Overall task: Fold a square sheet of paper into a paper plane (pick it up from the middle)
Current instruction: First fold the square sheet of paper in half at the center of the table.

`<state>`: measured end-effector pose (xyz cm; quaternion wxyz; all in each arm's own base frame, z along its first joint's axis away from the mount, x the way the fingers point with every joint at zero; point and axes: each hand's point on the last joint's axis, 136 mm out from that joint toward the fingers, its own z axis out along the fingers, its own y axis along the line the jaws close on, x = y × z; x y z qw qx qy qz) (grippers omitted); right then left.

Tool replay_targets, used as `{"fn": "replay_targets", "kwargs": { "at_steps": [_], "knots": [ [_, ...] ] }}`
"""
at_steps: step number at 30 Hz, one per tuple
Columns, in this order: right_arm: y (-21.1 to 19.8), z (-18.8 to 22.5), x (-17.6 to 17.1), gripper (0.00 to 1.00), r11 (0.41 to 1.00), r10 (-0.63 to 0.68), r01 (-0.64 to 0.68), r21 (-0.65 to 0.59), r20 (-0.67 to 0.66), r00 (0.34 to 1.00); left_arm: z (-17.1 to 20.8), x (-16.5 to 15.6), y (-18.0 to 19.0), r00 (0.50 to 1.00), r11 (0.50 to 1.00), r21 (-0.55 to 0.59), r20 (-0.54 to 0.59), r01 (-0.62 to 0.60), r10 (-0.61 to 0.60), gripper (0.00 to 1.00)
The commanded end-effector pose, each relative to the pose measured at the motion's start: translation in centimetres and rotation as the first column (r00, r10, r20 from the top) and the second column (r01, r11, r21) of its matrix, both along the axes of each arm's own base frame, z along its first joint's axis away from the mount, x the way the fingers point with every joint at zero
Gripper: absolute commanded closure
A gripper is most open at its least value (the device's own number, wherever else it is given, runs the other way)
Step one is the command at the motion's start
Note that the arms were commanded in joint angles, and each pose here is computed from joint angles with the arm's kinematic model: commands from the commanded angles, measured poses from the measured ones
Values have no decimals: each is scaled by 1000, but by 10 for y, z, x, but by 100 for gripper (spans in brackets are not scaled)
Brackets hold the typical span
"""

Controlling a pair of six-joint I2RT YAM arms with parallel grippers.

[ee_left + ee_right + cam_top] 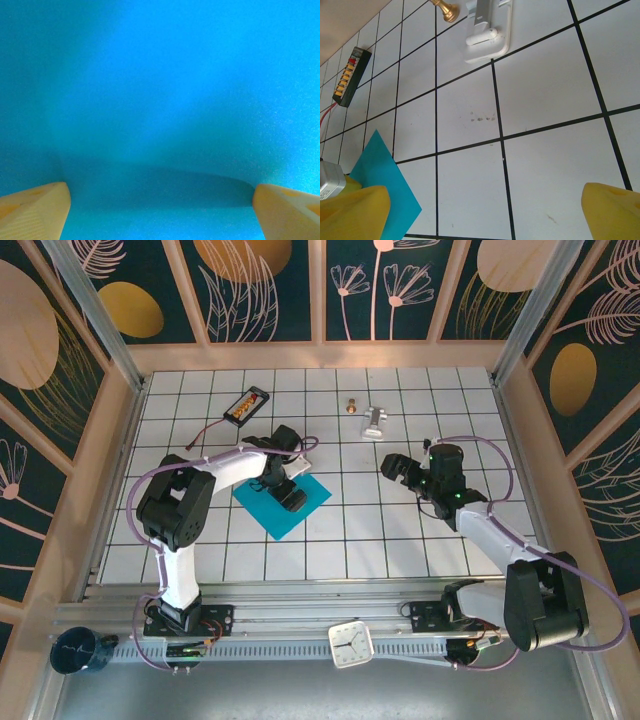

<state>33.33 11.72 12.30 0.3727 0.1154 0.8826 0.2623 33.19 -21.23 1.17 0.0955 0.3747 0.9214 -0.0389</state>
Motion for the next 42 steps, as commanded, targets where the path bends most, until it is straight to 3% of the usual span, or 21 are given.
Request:
{"fn": "replay_targets", "kwargs": {
  "at_steps": [1,12,23,28,34,37,39,40,42],
  "knots": [
    [5,-3,-2,1,1000,12,-12,18,1,1000,-21,-17,8,995,999,28,-100,19,-16,5],
    [6,-7,-4,1,1000,8,-8,17,-9,1000,-36,-28,20,986,997,75,-167,-4,16,7],
    [6,-11,-6,1,1000,6,-6,18,-19,1000,-31,-25,21,988,996,73,-142,-48,59,13],
    [6,-12,-7,1,1000,7,-7,19,-21,1000,-19,-17,12,990,996,19,-111,-87,88,24],
    [4,-8,-7,1,1000,3,-3,6,-13,1000,12,-5,-9,984,976,-132,-57,-176,169,53],
    [3,-1,-5,1,1000,5,-5,-11,-5,1000,46,1,-31,976,932,-288,-48,-218,214,65],
    [4,7,-3,1,1000,19,-19,-17,6,1000,82,4,-52,968,859,-450,-57,-244,245,67],
    [6,12,-3,1,999,29,-29,-17,12,1000,102,1,-61,965,806,-536,-72,-252,253,67],
    [8,24,-3,1,999,49,-49,-18,26,998,153,-11,-88,970,611,-758,-125,-230,210,66]
  ]
}}
